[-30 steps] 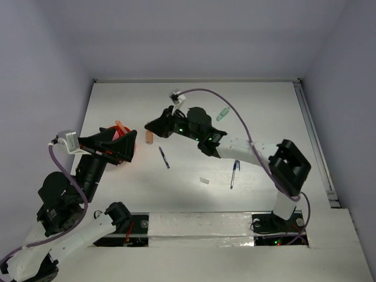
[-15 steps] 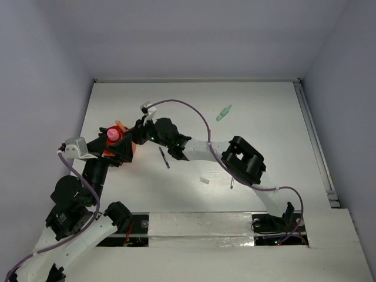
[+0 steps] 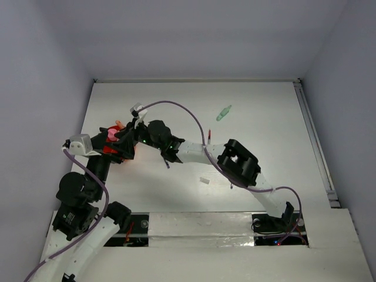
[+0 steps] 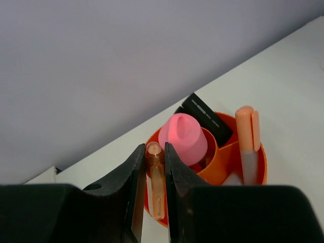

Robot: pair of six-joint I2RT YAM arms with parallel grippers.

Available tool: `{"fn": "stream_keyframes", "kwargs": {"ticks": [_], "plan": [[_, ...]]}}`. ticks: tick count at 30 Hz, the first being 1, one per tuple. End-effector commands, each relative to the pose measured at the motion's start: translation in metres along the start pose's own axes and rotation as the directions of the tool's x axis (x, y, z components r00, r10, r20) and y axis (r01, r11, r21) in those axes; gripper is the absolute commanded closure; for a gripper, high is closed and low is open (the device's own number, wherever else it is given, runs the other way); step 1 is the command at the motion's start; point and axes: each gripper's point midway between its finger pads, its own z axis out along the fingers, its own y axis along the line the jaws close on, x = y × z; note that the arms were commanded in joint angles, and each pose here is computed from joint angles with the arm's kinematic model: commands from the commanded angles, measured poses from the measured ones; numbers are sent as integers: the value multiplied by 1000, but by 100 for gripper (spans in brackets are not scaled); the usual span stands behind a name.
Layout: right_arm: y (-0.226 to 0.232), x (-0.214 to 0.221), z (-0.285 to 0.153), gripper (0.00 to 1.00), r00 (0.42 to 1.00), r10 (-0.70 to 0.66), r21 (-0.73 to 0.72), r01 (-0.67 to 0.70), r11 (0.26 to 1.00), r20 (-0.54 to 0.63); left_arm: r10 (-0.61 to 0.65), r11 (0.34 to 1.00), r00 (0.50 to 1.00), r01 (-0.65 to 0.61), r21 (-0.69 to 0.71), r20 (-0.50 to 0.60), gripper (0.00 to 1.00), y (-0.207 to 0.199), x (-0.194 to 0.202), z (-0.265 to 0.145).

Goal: Sort the stationery into containers
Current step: Place the pen in the storage box.

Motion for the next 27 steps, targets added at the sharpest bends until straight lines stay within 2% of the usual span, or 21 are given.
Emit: {"fn": "stream_keyframes", "kwargs": {"ticks": [1, 14, 16, 17, 21, 27], "plan": [[1, -7, 8, 100, 997, -47, -4, 48, 999, 64, -5, 999, 999, 3, 45, 47, 1, -9, -11, 3], [-4, -1, 11, 99, 993, -93, -3, 94, 996, 70, 6, 998, 999, -8, 64, 40, 1, -12, -9, 6], [-4, -2, 8, 88, 992, -97, -1, 97, 995, 77, 6, 998, 999, -9, 67, 38, 1, -12, -8, 6], [-4, -2, 7, 74, 992, -95, -1, 96, 995, 77, 6, 998, 999, -9, 68, 37, 1, -12, -8, 6], [-2, -10, 3, 55, 991, -97, 6, 97, 995, 90, 8, 997, 999, -11, 70, 38, 1, -12, -8, 7], [7, -33, -7, 52, 988, -95, -3, 97, 995, 124, 11, 997, 1000, -13, 77, 27, 1, -14, -5, 8]]}}
